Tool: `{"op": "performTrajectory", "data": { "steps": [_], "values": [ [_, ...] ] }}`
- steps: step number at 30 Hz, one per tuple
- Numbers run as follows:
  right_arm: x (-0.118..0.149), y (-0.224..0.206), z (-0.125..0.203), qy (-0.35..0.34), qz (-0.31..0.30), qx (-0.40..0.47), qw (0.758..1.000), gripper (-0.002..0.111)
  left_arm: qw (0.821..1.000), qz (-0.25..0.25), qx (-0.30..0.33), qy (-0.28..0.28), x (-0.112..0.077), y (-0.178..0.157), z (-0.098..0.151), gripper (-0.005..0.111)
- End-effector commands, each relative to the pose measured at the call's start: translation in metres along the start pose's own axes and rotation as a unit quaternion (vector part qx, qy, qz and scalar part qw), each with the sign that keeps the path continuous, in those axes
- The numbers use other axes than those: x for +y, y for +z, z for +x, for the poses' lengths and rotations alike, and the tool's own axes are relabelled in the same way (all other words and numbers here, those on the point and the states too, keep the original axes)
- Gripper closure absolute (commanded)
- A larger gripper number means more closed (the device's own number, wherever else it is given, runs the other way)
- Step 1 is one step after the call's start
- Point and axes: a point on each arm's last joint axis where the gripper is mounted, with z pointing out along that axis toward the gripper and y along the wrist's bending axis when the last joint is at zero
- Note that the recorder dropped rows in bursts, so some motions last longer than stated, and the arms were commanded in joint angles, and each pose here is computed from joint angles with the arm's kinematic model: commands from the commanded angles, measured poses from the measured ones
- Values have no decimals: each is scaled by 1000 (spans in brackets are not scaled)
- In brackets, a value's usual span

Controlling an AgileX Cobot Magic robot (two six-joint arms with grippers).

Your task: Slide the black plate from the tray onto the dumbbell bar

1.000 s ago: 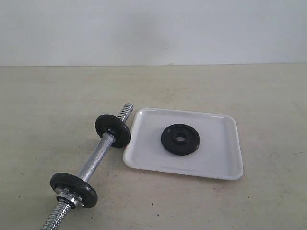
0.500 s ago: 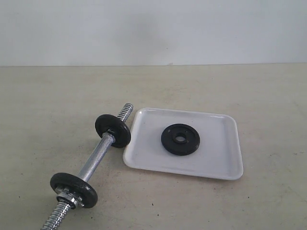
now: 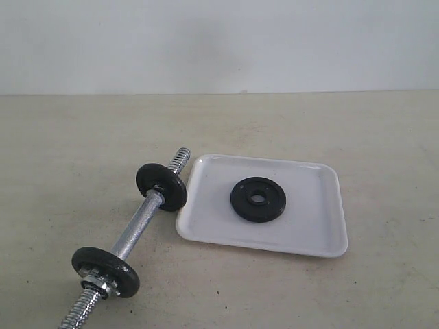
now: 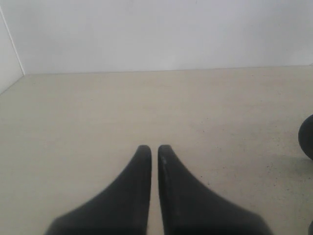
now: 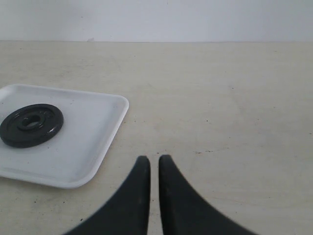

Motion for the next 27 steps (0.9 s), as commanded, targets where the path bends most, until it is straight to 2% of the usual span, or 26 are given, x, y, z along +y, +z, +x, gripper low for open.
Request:
{"op": "performTrajectory", "data": {
  "steps": [1,15,18,22,27],
  "values": [
    [0,0,-1,-3,1,-6,1000,104,1000,-1,-3,-2,0,0,0,102],
    [0,0,-1,-11,2,-6,1000,104,1000,-1,-3,-2,0,0,0,102],
    [-1,0,-3,-40,8,-19,999,104,1000,-1,-3,-2,0,0,0,102],
    [-2,-1,-13,-83,14,-70,994,104,1000,-1,-3,-2,0,0,0,102],
    [-1,-9,-40,-100,26,-222,969,104,1000,-1,-3,-2,0,0,0,102]
  ]
}}
